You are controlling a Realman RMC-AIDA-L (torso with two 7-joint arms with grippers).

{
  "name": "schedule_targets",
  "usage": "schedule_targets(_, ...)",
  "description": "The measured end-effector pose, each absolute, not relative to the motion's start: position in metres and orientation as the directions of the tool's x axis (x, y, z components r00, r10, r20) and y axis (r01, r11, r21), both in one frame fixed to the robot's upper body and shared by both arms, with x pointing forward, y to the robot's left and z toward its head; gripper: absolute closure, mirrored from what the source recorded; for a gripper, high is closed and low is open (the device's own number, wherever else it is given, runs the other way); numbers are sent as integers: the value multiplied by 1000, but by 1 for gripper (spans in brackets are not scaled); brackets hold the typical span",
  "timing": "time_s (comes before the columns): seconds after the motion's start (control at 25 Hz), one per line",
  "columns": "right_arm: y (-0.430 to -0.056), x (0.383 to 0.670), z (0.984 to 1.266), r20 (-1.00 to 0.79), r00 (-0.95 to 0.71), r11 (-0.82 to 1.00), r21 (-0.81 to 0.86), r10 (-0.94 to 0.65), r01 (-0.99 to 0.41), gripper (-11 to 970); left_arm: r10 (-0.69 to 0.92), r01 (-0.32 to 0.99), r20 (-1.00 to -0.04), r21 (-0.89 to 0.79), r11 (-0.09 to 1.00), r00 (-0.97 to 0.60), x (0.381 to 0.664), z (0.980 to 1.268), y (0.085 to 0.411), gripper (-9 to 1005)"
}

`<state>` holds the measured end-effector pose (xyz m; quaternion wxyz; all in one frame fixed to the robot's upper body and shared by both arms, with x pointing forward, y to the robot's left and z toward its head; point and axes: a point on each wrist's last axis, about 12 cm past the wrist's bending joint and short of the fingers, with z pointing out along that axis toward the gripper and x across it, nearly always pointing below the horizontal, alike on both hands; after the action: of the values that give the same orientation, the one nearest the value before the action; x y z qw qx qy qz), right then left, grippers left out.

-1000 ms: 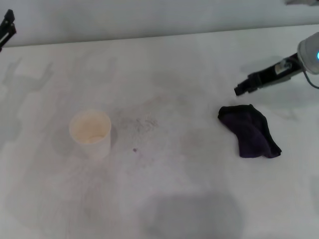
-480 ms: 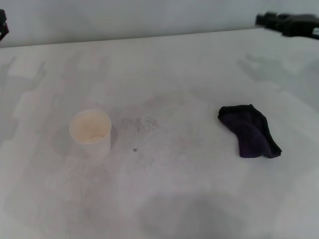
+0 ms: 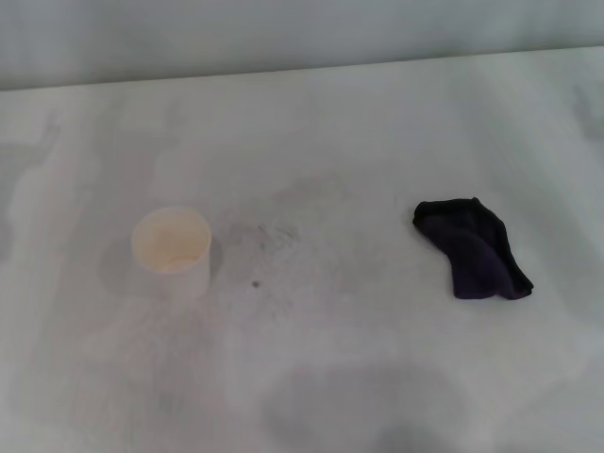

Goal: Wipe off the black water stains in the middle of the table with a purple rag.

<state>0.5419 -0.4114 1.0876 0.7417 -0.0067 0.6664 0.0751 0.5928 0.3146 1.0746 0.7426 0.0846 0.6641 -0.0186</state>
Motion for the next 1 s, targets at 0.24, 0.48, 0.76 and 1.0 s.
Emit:
schedule_targets(0.24, -419, 548, 1076, -995, 46, 996, -89, -90, 29, 560, 3, 83, -989, 16, 996, 151, 586, 1073, 319, 109)
schedule_targets(0.48, -421, 558, 1072, -989, -23, 986, -150, -149, 74, 454, -9, 74, -991, 0, 997, 130, 584, 1068, 319, 108)
schedule_targets(0.76, -413, 545, 1066, -991, 41, 990, -125, -127, 64, 243, -9, 88, -989, 4, 996, 150, 586, 1071, 317, 108)
schedule_targets(1.0, -410, 538, 1058, -994, 34, 991, -105, -108, 77, 131, -4, 91, -987, 11, 996, 161, 582, 1071, 319, 108)
